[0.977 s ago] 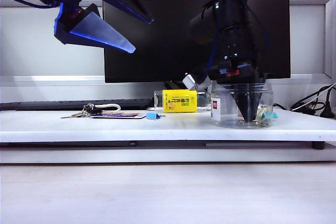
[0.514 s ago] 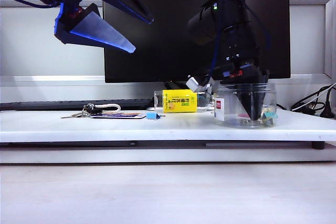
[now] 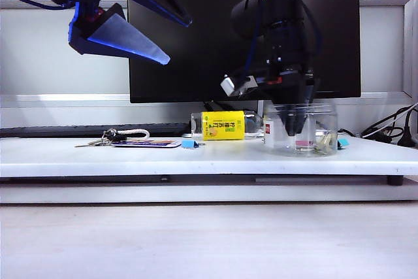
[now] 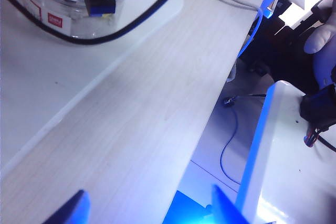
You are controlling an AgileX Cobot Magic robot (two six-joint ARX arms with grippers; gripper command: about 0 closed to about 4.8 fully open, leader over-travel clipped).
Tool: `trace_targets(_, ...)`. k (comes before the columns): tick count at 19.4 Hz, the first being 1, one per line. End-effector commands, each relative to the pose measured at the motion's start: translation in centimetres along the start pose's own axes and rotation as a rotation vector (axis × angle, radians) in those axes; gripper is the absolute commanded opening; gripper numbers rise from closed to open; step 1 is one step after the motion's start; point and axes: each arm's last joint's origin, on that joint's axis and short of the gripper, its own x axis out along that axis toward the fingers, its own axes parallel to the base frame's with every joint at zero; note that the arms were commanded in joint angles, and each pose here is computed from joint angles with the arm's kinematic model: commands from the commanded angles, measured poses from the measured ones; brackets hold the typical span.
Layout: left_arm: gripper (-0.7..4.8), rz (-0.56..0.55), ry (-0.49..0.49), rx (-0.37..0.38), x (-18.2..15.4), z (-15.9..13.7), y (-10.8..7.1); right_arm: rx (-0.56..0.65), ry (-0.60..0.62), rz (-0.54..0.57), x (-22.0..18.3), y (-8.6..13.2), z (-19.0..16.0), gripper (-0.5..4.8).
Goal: Take the clips out of the round transparent plastic box and place them on the table.
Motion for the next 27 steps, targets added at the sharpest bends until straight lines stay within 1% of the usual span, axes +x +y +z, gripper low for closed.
trace_targets(1,3.08,-0.008,-0.004,0.004,-0.1,0.1,-0.1,-0.001,0.045,0.018,1.0,0.5,-0.5,1.08)
trace_targets(3,3.08,-0.007,-0.010,0.009,-0.1,0.2,-0.1,-0.010,0.082,0.031,2.0,0.8,-0.8,1.08)
trace_targets(8,3.08,-0.007,-0.014,0.013,-0.1,0.2,-0.1,-0.036,0.129,-0.048,2.3,0.6,-0.9,1.01)
trace_targets(9,3.08,-0.007,-0.014,0.013,-0.1,0.2,-0.1,-0.038,0.129,-0.050,2.3,0.6,-0.9,0.73)
trace_targets(12,3.08,-0.007,-0.014,0.013,-0.1,0.2,-0.1,-0.038,0.129,-0.050,2.3,0.6,-0.9,0.34)
trace_targets(13,3.08,-0.007,-0.014,0.013,-0.1,0.2,-0.1,-0.038,0.129,-0.050,2.3,0.6,-0.9,0.03)
trace_targets(21,3.08,-0.008,-0.009,0.007,-0.1,0.2,-0.1,-0.032,0.117,-0.048,1.9,0.6,-1.0,0.02)
trace_targets(24,3.08,-0.007,-0.010,0.008,-0.1,0.2,-0.1,-0.025,0.086,-0.065,0.8,0.4,-1.0,0.02)
trace_targets(27,3.08,-0.008,-0.010,0.008,-0.1,0.2,-0.1,-0.004,0.019,-0.090,-1.4,0.1,-1.2,0.02)
